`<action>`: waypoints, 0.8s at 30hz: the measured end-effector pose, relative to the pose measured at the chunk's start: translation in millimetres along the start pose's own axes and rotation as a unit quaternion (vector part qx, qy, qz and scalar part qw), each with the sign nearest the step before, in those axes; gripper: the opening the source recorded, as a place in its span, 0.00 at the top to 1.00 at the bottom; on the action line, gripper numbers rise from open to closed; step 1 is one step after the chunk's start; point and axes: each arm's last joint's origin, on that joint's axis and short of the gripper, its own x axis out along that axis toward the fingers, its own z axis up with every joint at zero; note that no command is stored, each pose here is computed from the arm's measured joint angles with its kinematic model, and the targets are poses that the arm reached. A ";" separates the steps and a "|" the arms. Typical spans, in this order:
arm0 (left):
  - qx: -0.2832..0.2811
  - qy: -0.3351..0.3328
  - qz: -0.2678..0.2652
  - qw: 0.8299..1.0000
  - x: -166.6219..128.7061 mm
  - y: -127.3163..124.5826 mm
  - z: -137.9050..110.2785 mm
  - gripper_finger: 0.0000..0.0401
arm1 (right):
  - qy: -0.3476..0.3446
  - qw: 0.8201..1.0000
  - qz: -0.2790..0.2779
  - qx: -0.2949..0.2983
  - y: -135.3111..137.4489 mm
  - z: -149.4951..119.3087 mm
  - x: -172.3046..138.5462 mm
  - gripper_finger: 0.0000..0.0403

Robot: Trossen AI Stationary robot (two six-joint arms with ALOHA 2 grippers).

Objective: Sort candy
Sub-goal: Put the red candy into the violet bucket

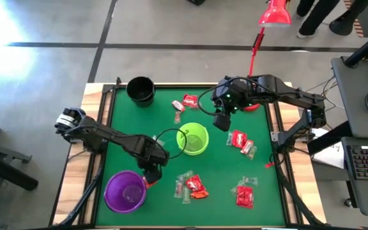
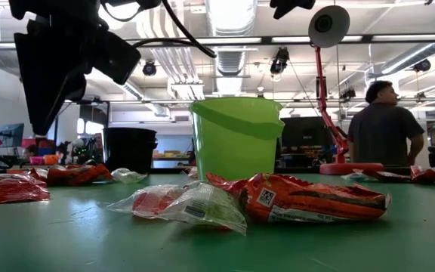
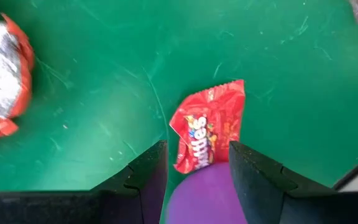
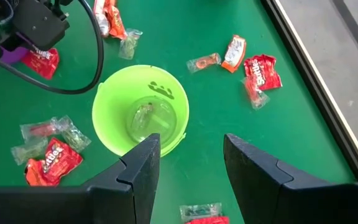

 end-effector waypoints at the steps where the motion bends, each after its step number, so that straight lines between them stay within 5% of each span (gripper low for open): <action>1: -0.004 0.002 -0.003 1.000 0.0 -0.5 -0.1 0.62 | 0.000 1.000 0.000 0.001 0.0 0.0 0.0 0.58; 9: -0.030 0.003 -0.005 1.000 3.5 -0.3 -1.5 0.62 | 0.000 1.000 0.000 0.006 0.0 0.1 0.0 0.58; 24: 0.005 0.021 -0.020 1.000 22.1 1.9 -9.6 0.62 | 0.000 1.000 0.000 0.005 0.0 0.1 0.0 0.58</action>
